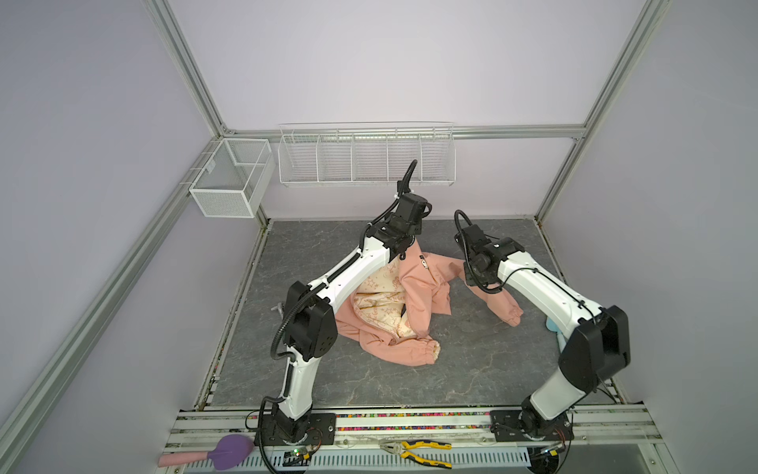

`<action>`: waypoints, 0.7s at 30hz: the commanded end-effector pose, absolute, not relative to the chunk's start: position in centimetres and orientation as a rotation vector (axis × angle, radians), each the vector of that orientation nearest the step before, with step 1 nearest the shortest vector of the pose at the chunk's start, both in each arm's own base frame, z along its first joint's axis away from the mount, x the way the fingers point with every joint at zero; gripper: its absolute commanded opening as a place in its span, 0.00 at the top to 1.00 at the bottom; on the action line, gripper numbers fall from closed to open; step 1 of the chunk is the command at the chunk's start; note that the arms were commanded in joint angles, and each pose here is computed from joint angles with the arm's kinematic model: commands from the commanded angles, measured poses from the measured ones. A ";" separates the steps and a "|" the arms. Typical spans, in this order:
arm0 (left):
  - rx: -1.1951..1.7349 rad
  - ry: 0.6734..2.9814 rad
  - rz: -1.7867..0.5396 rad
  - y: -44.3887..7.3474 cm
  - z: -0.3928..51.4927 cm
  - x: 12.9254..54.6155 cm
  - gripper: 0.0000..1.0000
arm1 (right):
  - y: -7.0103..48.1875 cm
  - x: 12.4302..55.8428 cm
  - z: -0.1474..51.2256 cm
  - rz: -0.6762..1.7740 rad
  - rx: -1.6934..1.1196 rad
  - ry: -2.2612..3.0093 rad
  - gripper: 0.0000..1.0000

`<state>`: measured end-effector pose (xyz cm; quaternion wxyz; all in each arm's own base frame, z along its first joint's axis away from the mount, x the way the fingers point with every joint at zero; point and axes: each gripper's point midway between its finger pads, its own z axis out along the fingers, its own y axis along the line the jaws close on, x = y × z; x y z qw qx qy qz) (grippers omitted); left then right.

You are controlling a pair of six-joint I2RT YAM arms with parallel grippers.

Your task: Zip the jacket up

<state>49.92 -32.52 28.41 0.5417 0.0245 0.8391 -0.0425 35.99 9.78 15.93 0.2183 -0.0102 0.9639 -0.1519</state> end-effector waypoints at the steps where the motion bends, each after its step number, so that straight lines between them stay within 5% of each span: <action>1: -0.039 2.014 -0.024 -30.3 27.6 51.1 1.00 | 11.2 35.4 14.6 -0.279 -0.033 2.707 0.68; 4: -0.047 2.060 -0.006 -29.9 25.8 51.6 0.98 | 12.9 34.3 14.5 -0.099 -0.051 2.723 0.52; 11: -0.103 2.053 -0.003 -28.3 26.3 51.0 0.57 | 15.5 31.4 18.1 0.171 -0.133 2.641 0.23; 21: -0.158 1.988 -0.147 -26.1 32.0 47.2 0.45 | 20.4 26.9 18.9 0.468 -0.283 2.598 0.16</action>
